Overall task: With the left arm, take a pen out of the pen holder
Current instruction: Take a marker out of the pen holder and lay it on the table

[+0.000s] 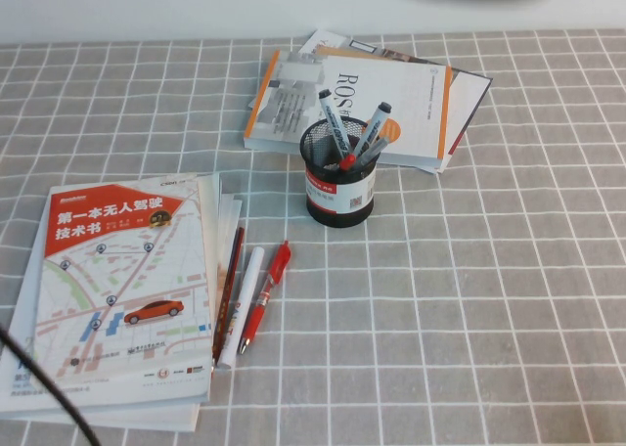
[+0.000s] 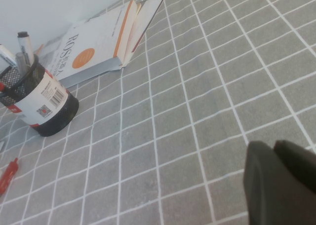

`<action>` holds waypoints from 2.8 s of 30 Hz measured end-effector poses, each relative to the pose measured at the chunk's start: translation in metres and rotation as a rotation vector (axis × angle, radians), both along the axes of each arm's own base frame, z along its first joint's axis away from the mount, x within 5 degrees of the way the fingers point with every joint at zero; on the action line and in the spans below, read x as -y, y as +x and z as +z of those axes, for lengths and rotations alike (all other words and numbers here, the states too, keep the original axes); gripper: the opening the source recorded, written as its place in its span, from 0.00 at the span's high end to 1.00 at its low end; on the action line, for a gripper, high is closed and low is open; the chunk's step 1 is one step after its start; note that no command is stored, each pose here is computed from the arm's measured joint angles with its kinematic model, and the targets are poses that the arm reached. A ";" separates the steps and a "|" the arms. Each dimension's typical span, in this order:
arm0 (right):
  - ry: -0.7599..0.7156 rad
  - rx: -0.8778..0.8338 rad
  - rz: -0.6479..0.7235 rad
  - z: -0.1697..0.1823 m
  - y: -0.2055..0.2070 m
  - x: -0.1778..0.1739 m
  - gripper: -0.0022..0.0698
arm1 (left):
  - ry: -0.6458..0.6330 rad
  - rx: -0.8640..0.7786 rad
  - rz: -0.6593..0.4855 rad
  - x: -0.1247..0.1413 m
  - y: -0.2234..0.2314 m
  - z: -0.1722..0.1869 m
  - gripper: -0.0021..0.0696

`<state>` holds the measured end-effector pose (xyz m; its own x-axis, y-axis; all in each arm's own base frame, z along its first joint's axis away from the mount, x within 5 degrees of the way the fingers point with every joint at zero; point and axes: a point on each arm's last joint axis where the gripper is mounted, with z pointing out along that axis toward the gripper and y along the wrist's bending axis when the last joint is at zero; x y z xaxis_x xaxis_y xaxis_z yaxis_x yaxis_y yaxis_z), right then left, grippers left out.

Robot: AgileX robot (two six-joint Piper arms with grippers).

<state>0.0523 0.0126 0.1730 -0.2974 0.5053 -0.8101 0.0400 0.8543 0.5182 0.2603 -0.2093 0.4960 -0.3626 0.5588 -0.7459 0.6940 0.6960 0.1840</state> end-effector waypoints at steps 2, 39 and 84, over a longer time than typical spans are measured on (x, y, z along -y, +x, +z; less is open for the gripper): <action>0.000 0.000 0.000 0.000 0.000 0.000 0.99 | 0.050 -0.002 -0.014 0.005 -0.011 -0.007 0.80; 0.000 0.000 0.000 0.000 0.000 0.000 0.99 | -0.403 0.106 0.264 -0.044 -0.114 -0.235 0.80; 0.000 0.000 0.000 0.000 0.000 0.000 0.99 | 0.327 -0.076 0.150 -0.017 -0.118 -0.132 0.80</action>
<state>0.0523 0.0126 0.1730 -0.2974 0.5053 -0.8101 0.0400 0.8543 0.5182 0.1428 -0.1921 0.3641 -0.5061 0.6992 -0.5049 0.6085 0.7044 0.3655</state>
